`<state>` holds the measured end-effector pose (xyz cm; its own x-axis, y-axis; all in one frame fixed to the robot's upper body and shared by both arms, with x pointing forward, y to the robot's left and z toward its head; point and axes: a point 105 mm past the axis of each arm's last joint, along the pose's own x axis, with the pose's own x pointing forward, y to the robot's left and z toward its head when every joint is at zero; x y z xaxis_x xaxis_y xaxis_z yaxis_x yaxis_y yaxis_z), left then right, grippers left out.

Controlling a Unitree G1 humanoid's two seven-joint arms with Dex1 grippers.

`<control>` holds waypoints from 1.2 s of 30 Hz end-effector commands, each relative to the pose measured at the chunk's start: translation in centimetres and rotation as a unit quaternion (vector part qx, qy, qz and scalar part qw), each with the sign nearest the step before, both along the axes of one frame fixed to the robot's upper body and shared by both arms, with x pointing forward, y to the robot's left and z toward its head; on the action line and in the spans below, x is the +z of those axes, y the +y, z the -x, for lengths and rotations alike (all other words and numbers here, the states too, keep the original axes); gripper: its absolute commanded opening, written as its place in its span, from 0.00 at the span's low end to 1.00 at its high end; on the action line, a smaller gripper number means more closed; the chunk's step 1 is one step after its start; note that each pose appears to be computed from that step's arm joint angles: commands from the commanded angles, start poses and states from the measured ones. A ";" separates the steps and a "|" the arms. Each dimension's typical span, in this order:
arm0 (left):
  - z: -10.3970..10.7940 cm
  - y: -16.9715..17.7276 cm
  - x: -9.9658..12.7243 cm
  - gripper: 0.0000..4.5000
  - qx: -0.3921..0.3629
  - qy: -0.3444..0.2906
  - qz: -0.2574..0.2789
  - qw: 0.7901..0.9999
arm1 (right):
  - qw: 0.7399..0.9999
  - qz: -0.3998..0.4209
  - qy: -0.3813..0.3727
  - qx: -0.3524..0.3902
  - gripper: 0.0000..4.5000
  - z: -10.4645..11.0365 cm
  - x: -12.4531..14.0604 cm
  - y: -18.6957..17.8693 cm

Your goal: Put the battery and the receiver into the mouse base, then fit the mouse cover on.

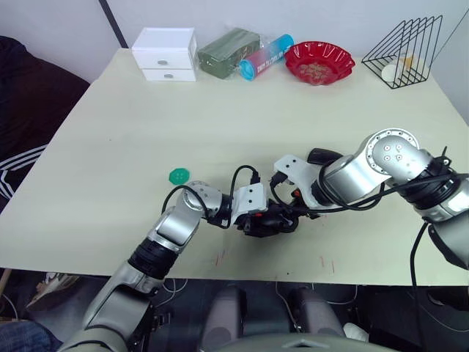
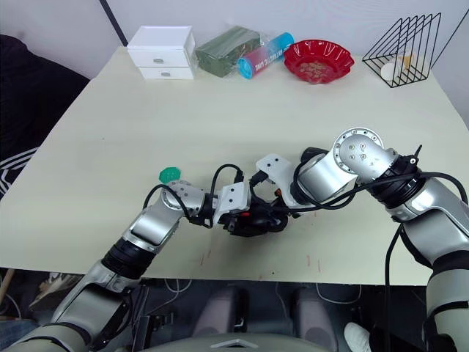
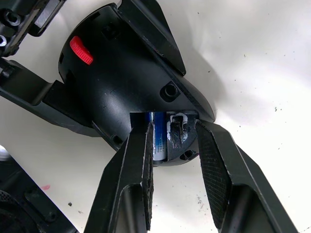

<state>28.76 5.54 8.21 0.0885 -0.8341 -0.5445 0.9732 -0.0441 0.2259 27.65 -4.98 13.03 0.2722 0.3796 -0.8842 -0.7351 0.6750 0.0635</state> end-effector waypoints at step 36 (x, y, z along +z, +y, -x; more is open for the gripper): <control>0.0 0.0 -1.0 0.68 -0.001 0.013 -0.019 1.000 | 0.997 -0.046 -0.060 0.005 0.31 1.3 3.5 -3.6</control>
<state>28.95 5.32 8.39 0.0810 -0.8367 -0.5416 0.9724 -0.0530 0.2273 26.41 -8.67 15.21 0.3353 0.4232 -0.8417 -0.7400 0.6712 0.0427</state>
